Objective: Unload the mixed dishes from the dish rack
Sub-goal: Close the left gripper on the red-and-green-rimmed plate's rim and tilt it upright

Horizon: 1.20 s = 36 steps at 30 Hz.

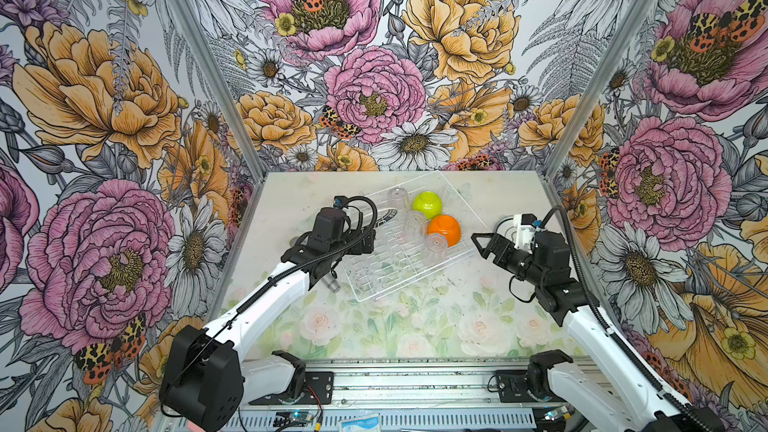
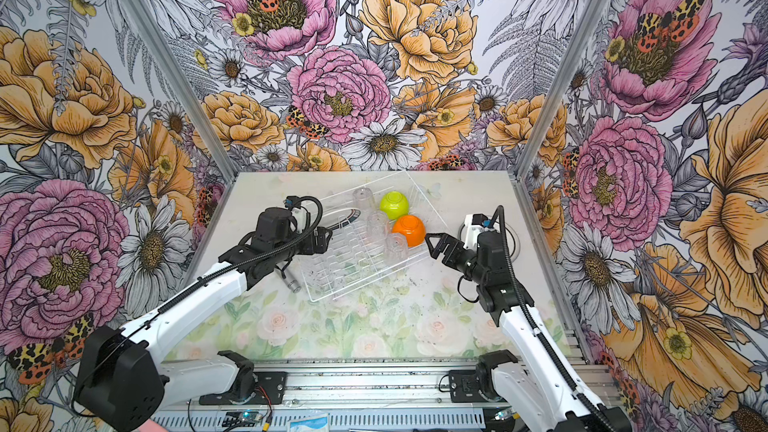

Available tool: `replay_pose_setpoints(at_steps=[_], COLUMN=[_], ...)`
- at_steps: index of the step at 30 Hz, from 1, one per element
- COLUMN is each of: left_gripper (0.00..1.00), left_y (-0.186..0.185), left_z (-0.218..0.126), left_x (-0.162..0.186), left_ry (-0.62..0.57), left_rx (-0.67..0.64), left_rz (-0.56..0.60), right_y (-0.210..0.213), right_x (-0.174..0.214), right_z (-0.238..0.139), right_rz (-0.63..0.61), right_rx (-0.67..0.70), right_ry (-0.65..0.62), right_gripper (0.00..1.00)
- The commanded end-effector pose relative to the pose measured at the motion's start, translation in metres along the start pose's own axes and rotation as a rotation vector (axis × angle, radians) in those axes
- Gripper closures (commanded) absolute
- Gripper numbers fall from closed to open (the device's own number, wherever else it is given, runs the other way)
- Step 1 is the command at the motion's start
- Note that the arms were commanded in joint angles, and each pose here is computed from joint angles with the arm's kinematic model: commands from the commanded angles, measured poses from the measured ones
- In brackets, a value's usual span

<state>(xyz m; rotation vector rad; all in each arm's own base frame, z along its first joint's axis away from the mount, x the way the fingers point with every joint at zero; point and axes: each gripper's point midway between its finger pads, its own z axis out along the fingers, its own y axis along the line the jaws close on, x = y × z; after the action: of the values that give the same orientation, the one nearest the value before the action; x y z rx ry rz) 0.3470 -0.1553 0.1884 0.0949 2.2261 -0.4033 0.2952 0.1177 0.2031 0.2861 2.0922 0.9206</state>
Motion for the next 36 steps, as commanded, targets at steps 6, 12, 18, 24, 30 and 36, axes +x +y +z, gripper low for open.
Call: replay_pose_setpoints(at_steps=[6, 12, 18, 24, 30, 36], left_gripper=[0.01, 0.01, 0.01, 0.09, 0.28, 0.41], left_y=[0.020, 0.036, 0.033, 0.028, 0.022, 0.019], left_z=[-0.007, -0.001, 0.008, 0.021, 0.029, 0.039], left_x=[-0.002, -0.001, -0.013, -0.017, -0.019, -0.015], left_ry=[-0.115, -0.147, -0.175, -0.159, -0.167, -0.144], left_rx=[-0.082, -0.142, -0.113, -0.093, -0.061, -0.040], left_rz=[0.090, 0.167, 0.182, 0.235, 0.268, 0.281], right_y=[0.021, 0.035, 0.057, 0.066, 0.066, 0.066], right_x=[-0.001, 0.000, -0.003, -0.011, -0.010, -0.008], right_z=[-0.009, -0.027, -0.037, -0.039, -0.033, -0.032], right_rz=[-0.095, -0.102, -0.097, -0.099, -0.094, -0.089], right_rx=[-0.071, -0.147, -0.224, -0.236, -0.224, -0.212], right_ry=[-0.022, -0.067, -0.056, -0.069, -0.058, -0.065], right_gripper=[0.01, 0.01, 0.00, 0.01, 0.01, 0.00])
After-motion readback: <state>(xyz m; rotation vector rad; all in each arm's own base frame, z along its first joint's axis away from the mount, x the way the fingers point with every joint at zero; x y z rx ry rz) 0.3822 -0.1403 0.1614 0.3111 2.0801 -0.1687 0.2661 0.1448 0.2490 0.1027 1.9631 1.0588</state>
